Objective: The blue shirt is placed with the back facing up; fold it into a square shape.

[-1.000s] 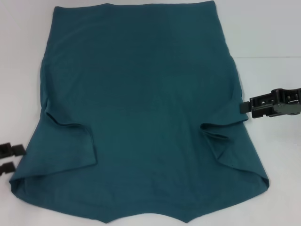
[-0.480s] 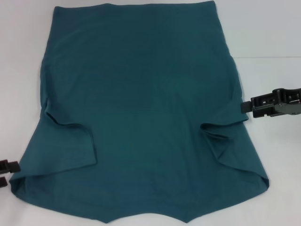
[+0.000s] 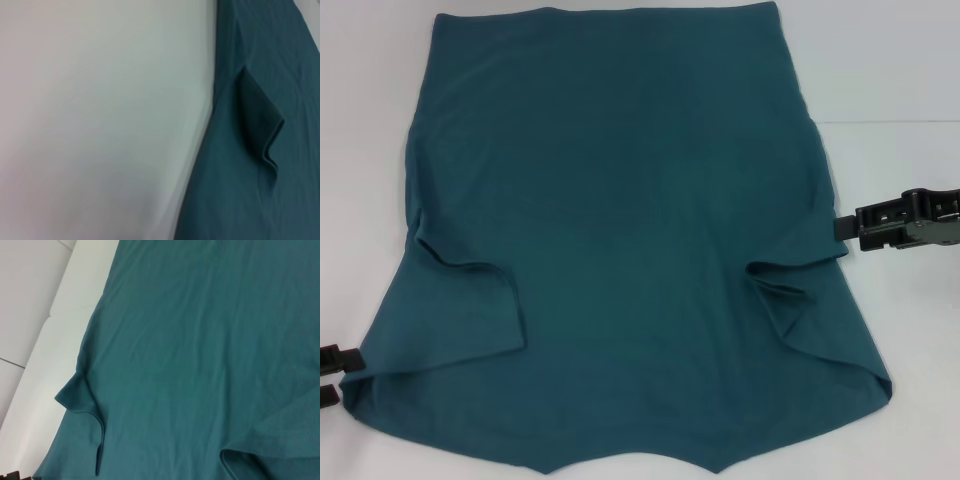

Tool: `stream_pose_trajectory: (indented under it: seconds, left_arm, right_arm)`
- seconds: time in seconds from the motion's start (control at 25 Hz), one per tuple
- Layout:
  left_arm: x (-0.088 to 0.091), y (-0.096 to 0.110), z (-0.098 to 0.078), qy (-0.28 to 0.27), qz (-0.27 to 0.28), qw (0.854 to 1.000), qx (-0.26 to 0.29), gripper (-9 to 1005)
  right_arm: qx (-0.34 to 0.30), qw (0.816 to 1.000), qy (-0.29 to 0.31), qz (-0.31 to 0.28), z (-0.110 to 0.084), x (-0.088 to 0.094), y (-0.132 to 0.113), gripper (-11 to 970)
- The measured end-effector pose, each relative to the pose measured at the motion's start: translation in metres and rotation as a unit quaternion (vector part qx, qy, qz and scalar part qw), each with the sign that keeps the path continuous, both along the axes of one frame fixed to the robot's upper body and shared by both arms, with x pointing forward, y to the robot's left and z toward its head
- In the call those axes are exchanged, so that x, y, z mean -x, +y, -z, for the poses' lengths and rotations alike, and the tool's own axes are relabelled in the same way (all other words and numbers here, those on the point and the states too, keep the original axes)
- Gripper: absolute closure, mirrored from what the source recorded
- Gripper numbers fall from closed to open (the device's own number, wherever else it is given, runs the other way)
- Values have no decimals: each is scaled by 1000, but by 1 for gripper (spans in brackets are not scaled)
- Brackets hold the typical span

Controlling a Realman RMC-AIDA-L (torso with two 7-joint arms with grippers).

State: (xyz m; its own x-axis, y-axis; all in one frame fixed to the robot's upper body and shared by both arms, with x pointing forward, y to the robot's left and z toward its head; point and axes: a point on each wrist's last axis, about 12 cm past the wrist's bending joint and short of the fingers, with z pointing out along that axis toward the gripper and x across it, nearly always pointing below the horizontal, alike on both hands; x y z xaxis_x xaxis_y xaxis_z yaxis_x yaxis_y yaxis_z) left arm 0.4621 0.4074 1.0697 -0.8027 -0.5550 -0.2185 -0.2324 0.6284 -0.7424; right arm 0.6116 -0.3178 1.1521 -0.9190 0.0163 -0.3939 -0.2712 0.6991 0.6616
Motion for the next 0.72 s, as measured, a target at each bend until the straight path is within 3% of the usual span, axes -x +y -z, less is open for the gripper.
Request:
stream_pose_trajectory:
  seconds: [0.72]
  left_arm:
    - [0, -3, 8, 12, -22, 999, 28, 303]
  right_arm:
    - [1, 1000, 2, 8, 3, 2, -4, 332]
